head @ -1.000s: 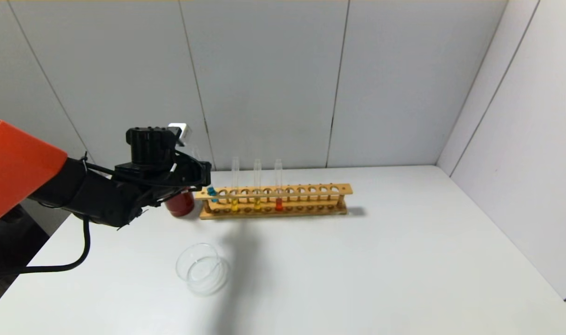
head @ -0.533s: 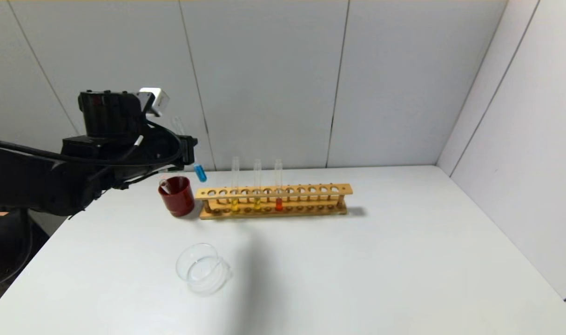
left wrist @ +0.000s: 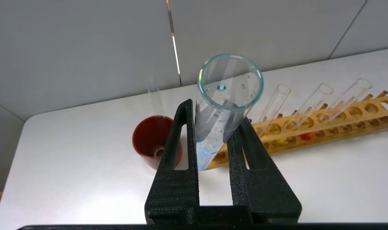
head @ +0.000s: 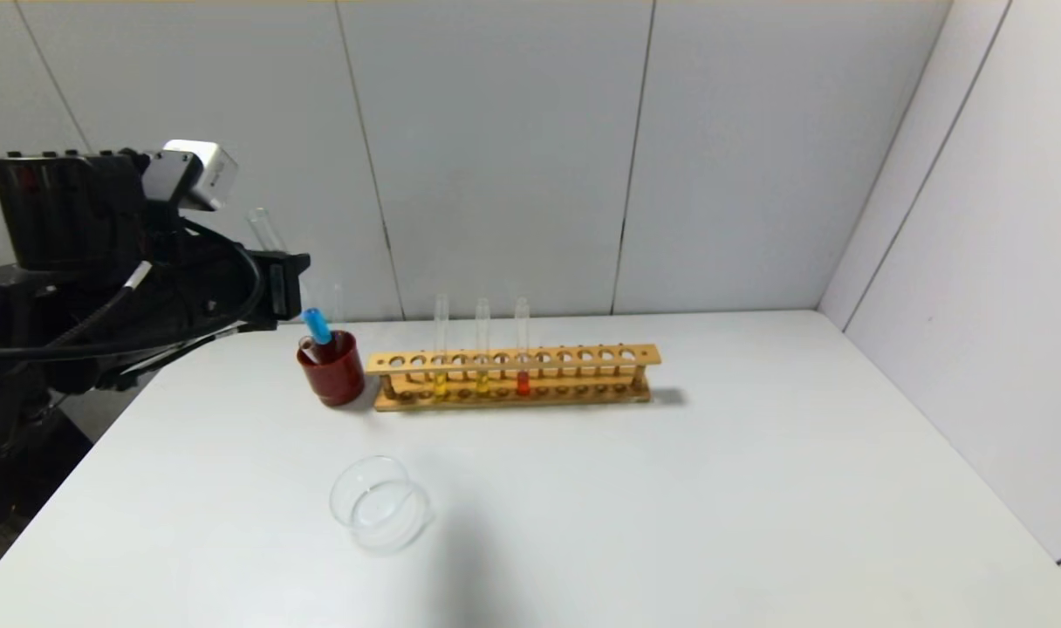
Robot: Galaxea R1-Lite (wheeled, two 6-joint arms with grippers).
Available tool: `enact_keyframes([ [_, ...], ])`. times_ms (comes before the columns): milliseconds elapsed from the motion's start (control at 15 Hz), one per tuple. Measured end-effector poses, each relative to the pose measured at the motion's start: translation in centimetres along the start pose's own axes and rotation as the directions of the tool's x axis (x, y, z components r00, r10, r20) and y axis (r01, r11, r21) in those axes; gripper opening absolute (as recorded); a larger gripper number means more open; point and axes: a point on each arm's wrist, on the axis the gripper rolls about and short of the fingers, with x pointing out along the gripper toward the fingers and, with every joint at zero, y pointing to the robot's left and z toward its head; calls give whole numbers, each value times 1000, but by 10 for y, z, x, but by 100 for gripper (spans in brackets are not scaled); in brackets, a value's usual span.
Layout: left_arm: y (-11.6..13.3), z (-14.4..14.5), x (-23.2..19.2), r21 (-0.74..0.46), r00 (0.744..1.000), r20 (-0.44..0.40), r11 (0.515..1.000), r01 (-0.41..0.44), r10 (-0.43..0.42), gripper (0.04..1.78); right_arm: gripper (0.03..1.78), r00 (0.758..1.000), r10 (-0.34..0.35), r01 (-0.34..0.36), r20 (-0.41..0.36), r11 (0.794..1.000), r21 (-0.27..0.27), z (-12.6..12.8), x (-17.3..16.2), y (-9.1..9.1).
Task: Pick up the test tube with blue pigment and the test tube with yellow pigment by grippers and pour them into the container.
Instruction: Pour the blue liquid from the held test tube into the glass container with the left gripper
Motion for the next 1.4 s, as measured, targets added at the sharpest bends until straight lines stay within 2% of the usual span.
enact_keyframes([
  [267, 3, 8, -39, -5, 998, 56, 1000, -7, 7, 31, 175, 1000, 0, 0, 0, 1000, 0, 0, 0, 0],
  [400, 5, 3, -56, -6, 998, 60, 1000, -20, 20, 31, 175, 1000, 0, 0, 0, 1000, 0, 0, 0, 0],
  [600, 8, -7, -76, 8, 995, 52, 997, -83, 82, 31, 175, 1000, 0, 0, 0, 1000, 0, 0, 0, 0],
  [733, 8, -16, -87, 35, 996, 44, 996, -85, 84, 31, 175, 1000, 0, 0, 0, 1000, 0, 0, 0, 0],
  [1067, 8, -44, -98, 166, 997, -27, 983, -73, 78, 31, 175, 1000, 0, 0, 0, 1000, 0, 0, 0, 0],
  [1400, 7, -73, -102, 352, 991, -125, 936, 5, 41, 31, 175, 1000, 0, 0, 0, 1000, 0, 0, 0, 0],
])
